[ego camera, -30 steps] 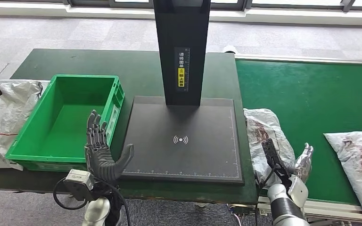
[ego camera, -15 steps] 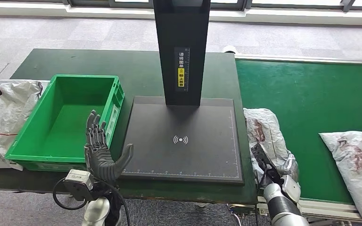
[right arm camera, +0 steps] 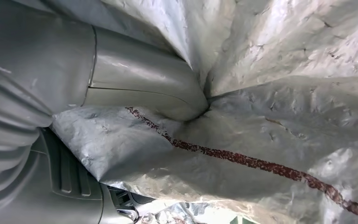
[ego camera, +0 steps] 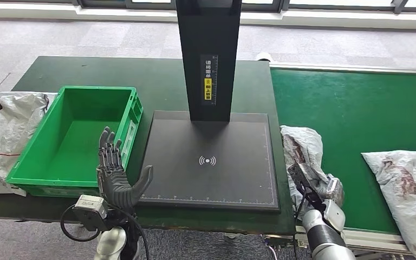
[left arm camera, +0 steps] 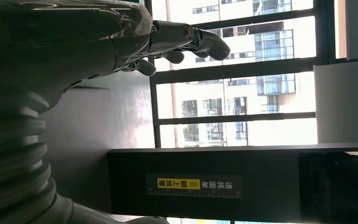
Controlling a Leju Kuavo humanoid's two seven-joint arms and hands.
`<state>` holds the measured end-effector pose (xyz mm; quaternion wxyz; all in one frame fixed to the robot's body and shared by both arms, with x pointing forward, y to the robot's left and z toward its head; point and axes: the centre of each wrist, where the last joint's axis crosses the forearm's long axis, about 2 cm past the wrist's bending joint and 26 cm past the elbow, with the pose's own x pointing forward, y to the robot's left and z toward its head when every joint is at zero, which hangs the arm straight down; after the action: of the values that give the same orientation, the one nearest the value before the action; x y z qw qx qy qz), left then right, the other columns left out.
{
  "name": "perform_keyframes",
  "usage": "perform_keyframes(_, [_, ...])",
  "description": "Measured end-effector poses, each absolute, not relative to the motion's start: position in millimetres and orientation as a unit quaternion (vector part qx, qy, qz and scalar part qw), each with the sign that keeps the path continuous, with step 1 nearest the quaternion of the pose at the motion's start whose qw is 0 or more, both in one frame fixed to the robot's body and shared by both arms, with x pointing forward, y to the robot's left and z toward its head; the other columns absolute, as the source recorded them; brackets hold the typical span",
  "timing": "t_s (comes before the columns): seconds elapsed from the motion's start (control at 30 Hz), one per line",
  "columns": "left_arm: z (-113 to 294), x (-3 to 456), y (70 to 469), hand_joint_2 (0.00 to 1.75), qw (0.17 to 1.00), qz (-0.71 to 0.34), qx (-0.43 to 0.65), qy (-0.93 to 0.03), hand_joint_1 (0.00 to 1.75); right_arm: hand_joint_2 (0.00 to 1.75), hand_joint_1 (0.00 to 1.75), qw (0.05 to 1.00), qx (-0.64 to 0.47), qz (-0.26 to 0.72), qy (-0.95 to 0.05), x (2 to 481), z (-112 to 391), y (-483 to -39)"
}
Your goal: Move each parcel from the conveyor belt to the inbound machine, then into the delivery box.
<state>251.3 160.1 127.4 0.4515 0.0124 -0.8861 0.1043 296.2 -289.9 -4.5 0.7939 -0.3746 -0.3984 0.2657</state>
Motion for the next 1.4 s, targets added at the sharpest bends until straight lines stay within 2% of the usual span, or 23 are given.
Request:
perform_keyframes(0.17, [126.5,251.1,162.1,1.75,0.453,0.107,0.016,-0.885,0.00,1.75,1.75,0.737,-0.430,0.229,-0.467,295.4,-0.2,-289.5])
perform_keyframes(0.4, [125.2,250.9,165.1,1.75,0.454,0.110,0.021,-0.884,0.00,1.75,1.75,0.542,-0.509,0.099,-0.661,288.5,50.7,-298.5])
perform_keyframes(0.6, [124.9,251.1,165.6,1.75,0.455,0.112,0.022,-0.883,0.00,1.75,1.75,0.401,-0.545,0.048,-0.734,276.2,124.3,-289.9])
perform_keyframes(0.87, [124.6,251.3,165.5,1.75,0.456,0.116,0.023,-0.882,0.00,1.75,1.75,0.276,-0.525,0.036,-0.804,263.8,176.5,-269.1])
perform_keyframes(1.0, [124.3,251.4,165.6,1.75,0.457,0.120,0.025,-0.881,0.00,1.75,1.75,0.244,-0.485,0.042,-0.839,262.3,194.1,-239.7])
perform_keyframes(1.23, [124.3,251.4,165.6,1.75,0.457,0.121,0.026,-0.881,0.00,1.75,1.75,0.220,-0.455,0.043,-0.862,261.1,206.1,-220.1])
perform_keyframes(1.4, [124.4,251.4,165.6,1.75,0.457,0.121,0.025,-0.881,0.00,1.75,1.75,0.280,-0.378,0.113,-0.875,273.9,185.0,-177.2])
